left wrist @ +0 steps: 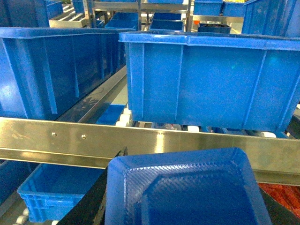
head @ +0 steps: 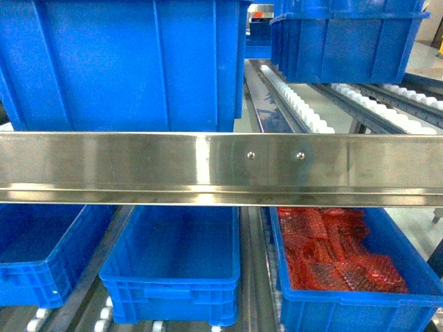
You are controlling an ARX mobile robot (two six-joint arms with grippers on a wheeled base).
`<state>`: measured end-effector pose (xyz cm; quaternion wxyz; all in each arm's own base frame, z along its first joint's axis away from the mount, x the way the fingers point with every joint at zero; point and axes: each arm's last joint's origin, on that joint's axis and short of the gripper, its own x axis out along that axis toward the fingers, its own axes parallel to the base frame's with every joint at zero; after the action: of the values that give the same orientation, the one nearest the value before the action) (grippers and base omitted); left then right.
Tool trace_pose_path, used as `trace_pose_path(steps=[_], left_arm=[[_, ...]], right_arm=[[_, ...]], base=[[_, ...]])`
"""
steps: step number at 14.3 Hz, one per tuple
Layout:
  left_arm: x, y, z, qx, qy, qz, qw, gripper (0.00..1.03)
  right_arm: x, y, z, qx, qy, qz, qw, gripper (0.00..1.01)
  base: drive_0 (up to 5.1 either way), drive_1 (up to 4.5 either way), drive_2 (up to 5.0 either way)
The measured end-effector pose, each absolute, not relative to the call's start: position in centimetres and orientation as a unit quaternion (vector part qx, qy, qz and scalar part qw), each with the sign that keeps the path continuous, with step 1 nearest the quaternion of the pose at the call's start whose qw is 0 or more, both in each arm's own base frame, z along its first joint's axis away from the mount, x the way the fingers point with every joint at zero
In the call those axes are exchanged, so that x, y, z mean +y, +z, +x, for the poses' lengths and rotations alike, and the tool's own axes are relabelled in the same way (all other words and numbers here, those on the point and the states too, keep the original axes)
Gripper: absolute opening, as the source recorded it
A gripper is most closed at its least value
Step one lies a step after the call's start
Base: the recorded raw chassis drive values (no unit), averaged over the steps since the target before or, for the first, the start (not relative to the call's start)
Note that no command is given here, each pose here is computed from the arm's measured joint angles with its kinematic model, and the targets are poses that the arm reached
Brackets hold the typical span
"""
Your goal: Pick blue part to blue bin on bottom shelf
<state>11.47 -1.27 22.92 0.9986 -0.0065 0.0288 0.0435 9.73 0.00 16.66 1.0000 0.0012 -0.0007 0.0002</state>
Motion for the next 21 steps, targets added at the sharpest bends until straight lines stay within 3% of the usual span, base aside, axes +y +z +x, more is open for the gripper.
trace_pose_path(steps=[3,21], left_arm=[[-1.27,22.91,11.47,0.029,0.043,-0.006,0.999,0.44],[-1.27,22.92,11.47,0.029,0.043,-0.007,0.999,0.44]], right_arm=[[0.00,16.66,9.73,-0.001,0.000,0.001,1.000,0.98],[0.00,16.65,9.73,0.000,0.000,0.001,1.000,0.98]], base=[[-4.9,2.42,2.4],[0.0,0.00,0.0]])
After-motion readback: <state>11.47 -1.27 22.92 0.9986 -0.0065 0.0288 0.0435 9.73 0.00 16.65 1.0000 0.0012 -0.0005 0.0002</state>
